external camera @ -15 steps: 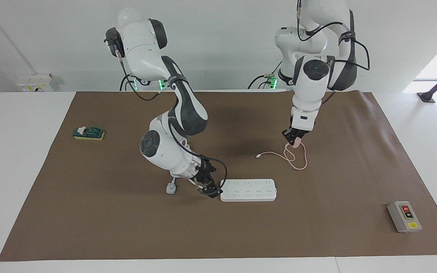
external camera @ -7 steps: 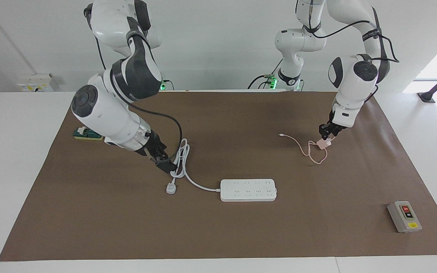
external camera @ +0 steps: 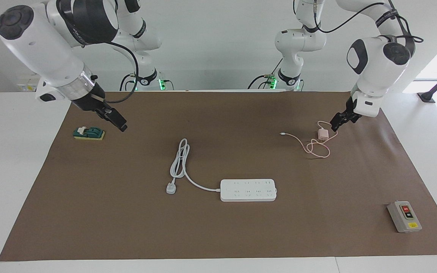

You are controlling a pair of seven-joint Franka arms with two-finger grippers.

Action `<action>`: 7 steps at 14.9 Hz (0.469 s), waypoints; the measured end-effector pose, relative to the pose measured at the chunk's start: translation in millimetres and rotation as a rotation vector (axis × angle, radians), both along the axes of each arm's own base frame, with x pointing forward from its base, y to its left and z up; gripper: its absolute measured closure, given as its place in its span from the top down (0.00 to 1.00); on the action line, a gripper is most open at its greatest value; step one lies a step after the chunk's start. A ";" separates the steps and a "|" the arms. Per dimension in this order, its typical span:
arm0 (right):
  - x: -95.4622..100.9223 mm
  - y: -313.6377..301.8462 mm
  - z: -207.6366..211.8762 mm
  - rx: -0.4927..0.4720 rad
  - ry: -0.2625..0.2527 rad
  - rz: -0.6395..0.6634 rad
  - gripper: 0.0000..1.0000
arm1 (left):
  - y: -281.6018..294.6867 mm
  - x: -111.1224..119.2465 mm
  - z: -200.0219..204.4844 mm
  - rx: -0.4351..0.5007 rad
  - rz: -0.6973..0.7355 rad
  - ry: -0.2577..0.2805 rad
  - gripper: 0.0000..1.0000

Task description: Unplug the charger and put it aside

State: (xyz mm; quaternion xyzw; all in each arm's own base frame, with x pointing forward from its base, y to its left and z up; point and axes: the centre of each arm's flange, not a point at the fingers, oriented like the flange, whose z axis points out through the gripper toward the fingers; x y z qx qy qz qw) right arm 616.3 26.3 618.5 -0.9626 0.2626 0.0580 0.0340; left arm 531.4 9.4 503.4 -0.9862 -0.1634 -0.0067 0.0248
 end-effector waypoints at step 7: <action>-29.1 -33.3 39.6 -0.052 -0.062 0.437 1.00 | 68.3 -27.7 101.0 0.006 0.086 -0.110 1.00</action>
